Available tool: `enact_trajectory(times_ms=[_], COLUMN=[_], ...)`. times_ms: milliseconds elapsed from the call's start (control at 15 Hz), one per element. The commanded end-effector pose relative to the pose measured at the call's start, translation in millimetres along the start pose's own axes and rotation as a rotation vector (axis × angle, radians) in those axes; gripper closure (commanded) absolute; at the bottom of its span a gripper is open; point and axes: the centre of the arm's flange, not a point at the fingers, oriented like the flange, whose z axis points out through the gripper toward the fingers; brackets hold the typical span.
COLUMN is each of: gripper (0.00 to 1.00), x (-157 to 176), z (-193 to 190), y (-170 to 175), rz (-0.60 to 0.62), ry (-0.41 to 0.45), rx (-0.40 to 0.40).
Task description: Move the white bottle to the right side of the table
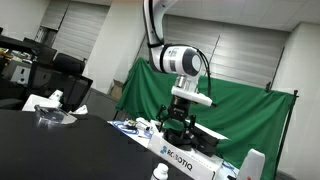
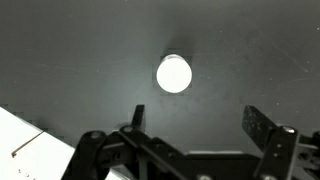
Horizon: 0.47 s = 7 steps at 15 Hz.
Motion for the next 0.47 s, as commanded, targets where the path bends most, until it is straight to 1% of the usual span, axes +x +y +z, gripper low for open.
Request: enact_trajectory(times_ms=[0, 133, 400], gripper=[0.0, 0.0, 0.0], x=[-2.2, -3.2, -2.1], z=[-10.3, -17.6, -7.0], y=[-0.3, -0.4, -1.6], rz=[-0.005, -0.006, -0.009], ry=[-0.003, 0.0, -0.01], rx=[0.001, -0.004, 0.005])
